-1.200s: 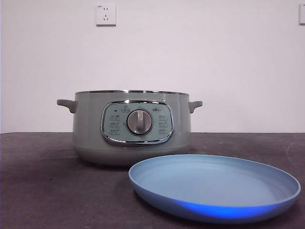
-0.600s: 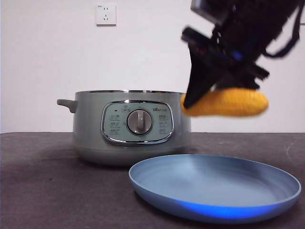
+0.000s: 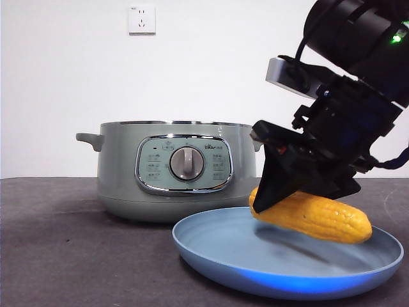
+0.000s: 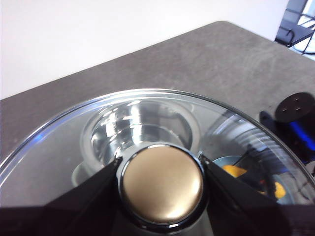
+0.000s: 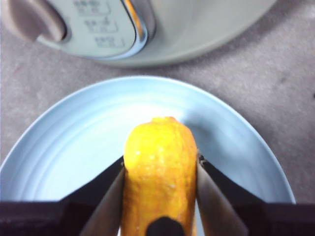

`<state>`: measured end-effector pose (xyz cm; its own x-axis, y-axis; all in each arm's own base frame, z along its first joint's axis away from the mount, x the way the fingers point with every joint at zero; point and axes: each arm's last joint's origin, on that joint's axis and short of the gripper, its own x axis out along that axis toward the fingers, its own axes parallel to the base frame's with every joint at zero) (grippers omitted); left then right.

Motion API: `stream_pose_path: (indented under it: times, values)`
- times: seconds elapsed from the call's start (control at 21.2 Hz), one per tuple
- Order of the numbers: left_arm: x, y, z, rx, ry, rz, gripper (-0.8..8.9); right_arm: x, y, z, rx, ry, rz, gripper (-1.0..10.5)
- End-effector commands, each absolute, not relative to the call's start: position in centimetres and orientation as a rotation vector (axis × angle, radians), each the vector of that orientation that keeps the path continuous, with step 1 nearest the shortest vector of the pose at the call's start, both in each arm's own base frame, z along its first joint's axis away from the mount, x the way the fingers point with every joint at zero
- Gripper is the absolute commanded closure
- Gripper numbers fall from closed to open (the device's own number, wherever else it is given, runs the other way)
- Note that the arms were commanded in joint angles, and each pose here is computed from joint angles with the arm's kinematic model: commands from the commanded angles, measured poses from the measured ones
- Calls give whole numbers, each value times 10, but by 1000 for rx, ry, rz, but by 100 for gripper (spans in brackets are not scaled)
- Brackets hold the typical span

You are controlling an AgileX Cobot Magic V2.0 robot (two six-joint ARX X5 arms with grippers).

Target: Take the corn out from the steamer,put the corn on the plate,close the lid

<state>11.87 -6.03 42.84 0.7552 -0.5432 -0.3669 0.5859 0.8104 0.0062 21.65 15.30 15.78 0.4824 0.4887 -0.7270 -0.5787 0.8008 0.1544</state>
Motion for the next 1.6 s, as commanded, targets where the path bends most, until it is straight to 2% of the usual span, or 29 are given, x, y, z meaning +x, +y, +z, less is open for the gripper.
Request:
stream_pose_path:
  times: [0.05, 0.24, 0.28, 0.47, 0.52, 0.61, 0.89, 1.04, 1.22, 1.6]
  values:
    - [117, -60, 440, 113, 282, -632, 821, 217, 154, 147, -118, 887, 644, 963]
    - [121, -62, 439, 114, 294, -632, 821, 219, 156, 133, -131, 938, 638, 956]
    - [122, -62, 438, 114, 297, -632, 821, 219, 156, 132, -133, 943, 637, 916]
    - [127, -65, 438, 114, 299, -632, 821, 218, 155, 136, -129, 928, 639, 523]
    - [130, -66, 438, 114, 295, -632, 821, 218, 155, 138, -126, 920, 641, 455]
    - [136, -69, 438, 114, 288, -633, 821, 217, 155, 145, -119, 891, 645, 402]
    - [169, -85, 432, 111, 278, -663, 821, 202, 144, 199, -41, 707, 661, 403]
    - [194, -97, 425, 108, 277, -685, 821, 179, 127, 236, -10, 591, 654, 406]
    - [238, -118, 405, 134, 285, -690, 821, 142, 98, 272, 9, 451, 587, 407]
    - [293, -144, 367, 128, 306, -715, 821, 102, 68, 287, 16, 369, 510, 407]
